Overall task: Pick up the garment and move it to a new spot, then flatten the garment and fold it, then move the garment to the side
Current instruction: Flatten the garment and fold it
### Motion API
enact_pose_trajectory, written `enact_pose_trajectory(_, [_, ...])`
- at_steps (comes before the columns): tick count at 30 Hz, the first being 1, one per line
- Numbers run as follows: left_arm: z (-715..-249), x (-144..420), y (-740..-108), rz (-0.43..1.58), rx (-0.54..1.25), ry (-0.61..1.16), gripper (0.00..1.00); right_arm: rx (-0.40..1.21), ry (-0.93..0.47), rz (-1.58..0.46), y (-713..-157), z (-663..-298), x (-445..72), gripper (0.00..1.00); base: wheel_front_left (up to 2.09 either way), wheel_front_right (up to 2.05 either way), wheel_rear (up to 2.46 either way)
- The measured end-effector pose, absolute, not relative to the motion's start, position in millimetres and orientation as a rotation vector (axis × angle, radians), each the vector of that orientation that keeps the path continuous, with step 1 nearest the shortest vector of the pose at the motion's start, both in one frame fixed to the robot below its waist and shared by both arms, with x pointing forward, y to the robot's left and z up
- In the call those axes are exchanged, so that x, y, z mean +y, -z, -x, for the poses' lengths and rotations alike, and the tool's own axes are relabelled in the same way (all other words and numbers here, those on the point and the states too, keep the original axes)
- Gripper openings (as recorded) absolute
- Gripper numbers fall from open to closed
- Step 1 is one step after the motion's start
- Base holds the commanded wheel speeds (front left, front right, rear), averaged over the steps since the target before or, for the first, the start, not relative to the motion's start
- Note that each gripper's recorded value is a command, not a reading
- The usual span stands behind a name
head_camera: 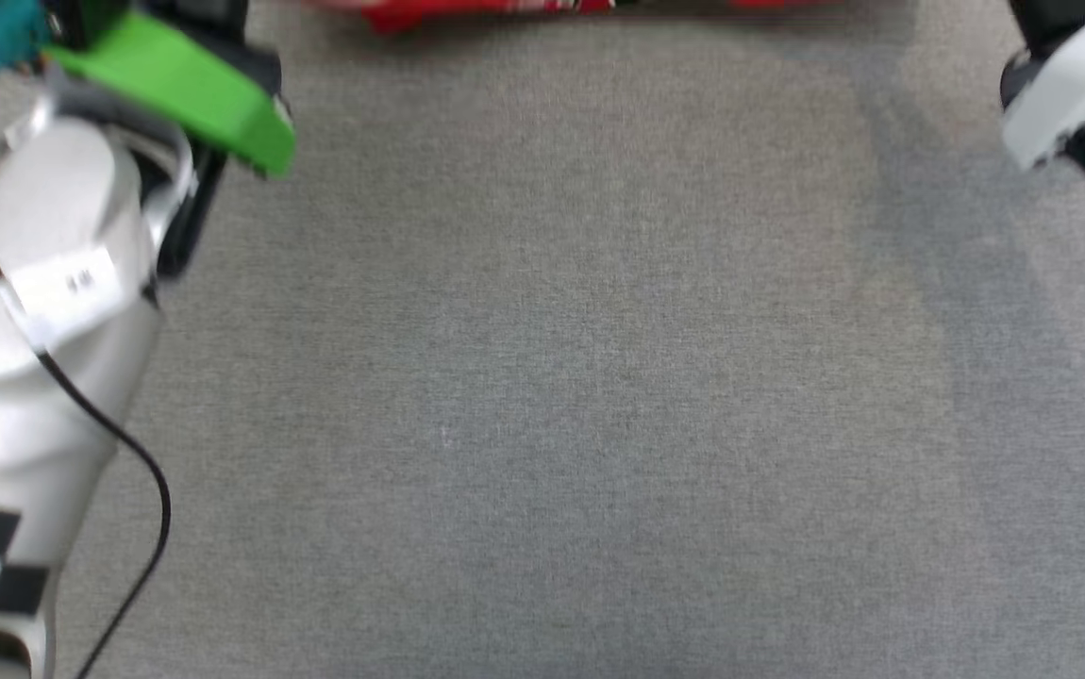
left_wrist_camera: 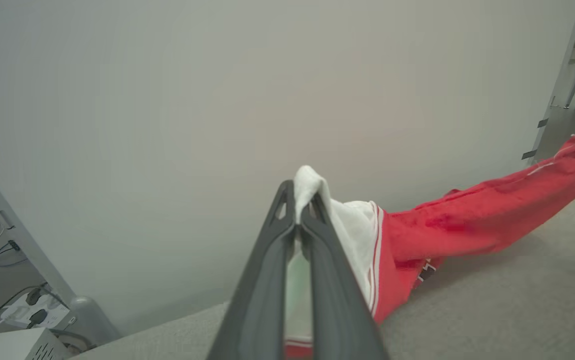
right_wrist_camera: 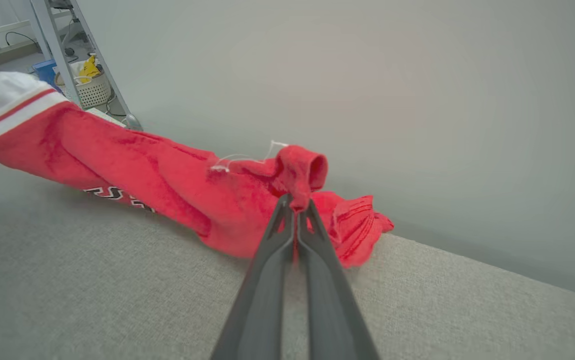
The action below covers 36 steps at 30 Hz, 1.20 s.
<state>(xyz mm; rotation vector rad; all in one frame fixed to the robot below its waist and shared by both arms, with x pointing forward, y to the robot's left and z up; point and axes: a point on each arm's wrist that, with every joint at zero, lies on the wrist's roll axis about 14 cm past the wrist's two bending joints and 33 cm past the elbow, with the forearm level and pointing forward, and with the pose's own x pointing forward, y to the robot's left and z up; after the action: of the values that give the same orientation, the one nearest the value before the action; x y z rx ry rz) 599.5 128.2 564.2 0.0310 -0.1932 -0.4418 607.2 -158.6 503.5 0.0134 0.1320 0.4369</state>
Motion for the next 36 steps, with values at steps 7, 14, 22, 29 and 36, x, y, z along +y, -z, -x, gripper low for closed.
enact_pose_trajectory(7, [-526.7,141.5,-529.7,0.003,-0.087,0.402,0.00,0.218,-0.460,-0.030,-477.3,-544.4,-159.8,0.00,0.00,0.00,0.00])
enact_pose_trajectory(14, [-456.8,155.3,-501.3,0.056,0.016,0.345,0.00,0.285,-0.457,-0.067,-458.9,-483.7,-167.4,0.00,0.00,0.00,0.00])
enact_pose_trajectory(22, [-381.1,161.0,-471.2,0.155,0.136,0.284,0.00,0.370,-0.442,-0.101,-437.2,-414.9,-181.5,0.00,0.00,0.00,0.00])
enact_pose_trajectory(29, [-330.7,159.2,-449.1,0.247,0.231,0.234,0.00,0.448,-0.430,-0.144,-418.7,-365.8,-188.8,0.00,0.00,0.00,0.00])
enact_pose_trajectory(36, [-285.9,147.8,-418.0,0.299,0.410,0.254,0.00,0.530,-0.421,-0.166,-407.5,-328.2,-196.0,0.00,0.00,0.00,0.00])
